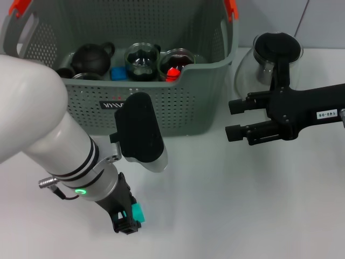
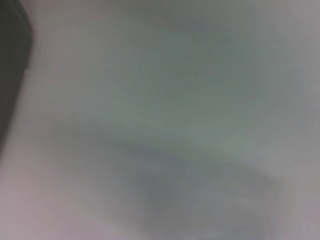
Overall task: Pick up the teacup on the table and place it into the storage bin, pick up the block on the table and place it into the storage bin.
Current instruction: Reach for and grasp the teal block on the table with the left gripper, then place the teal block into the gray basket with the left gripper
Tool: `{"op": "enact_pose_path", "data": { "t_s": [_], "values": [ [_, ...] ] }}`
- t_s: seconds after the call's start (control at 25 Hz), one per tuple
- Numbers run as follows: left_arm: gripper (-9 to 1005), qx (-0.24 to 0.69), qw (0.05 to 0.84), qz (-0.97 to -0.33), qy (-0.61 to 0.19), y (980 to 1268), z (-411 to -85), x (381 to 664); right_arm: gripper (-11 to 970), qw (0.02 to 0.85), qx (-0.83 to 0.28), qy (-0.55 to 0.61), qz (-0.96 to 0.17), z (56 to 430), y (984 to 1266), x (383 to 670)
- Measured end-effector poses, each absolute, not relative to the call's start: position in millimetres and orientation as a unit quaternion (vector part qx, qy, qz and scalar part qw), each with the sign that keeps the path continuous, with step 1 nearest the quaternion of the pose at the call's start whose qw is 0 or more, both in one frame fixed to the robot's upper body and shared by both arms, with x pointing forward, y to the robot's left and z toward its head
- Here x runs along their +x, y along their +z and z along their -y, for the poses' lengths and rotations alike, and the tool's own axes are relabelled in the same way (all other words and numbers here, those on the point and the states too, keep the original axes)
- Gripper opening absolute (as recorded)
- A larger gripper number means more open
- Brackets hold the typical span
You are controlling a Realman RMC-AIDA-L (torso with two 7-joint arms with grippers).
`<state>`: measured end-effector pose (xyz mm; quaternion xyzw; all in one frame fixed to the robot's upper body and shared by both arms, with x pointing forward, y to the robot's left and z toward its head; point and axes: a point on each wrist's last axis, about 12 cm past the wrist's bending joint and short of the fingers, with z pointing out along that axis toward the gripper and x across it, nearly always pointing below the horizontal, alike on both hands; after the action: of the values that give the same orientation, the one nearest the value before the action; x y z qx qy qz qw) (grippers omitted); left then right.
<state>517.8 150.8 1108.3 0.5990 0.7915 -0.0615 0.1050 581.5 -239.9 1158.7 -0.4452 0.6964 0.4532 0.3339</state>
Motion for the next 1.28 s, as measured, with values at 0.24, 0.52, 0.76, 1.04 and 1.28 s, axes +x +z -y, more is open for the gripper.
{"op": "enact_pose_path", "data": {
  "t_s": [0.24,0.52,0.76,1.04,1.28],
  "values": [
    [411,0.596,0.102,-0.794,-0.061,1110,-152,519,833,0.335,-0.444,0.454,-0.696,240,1159,582],
    [405,0.601,0.124,-0.787,-0.066,1137,-152,515,833,0.338,-0.442,0.454,-0.696,242,1160,582],
    [402,0.545,0.222,-0.795,-0.148,1205,-172,528,834,0.336,-0.446,0.455,-0.693,241,1160,581],
    [403,0.428,0.361,-0.788,-0.256,1264,-223,569,832,0.321,-0.459,0.463,-0.687,242,1159,576],
    [403,0.346,0.400,-0.796,-0.295,1270,-246,624,832,0.320,-0.463,0.460,-0.687,245,1158,575]
  ]
}}
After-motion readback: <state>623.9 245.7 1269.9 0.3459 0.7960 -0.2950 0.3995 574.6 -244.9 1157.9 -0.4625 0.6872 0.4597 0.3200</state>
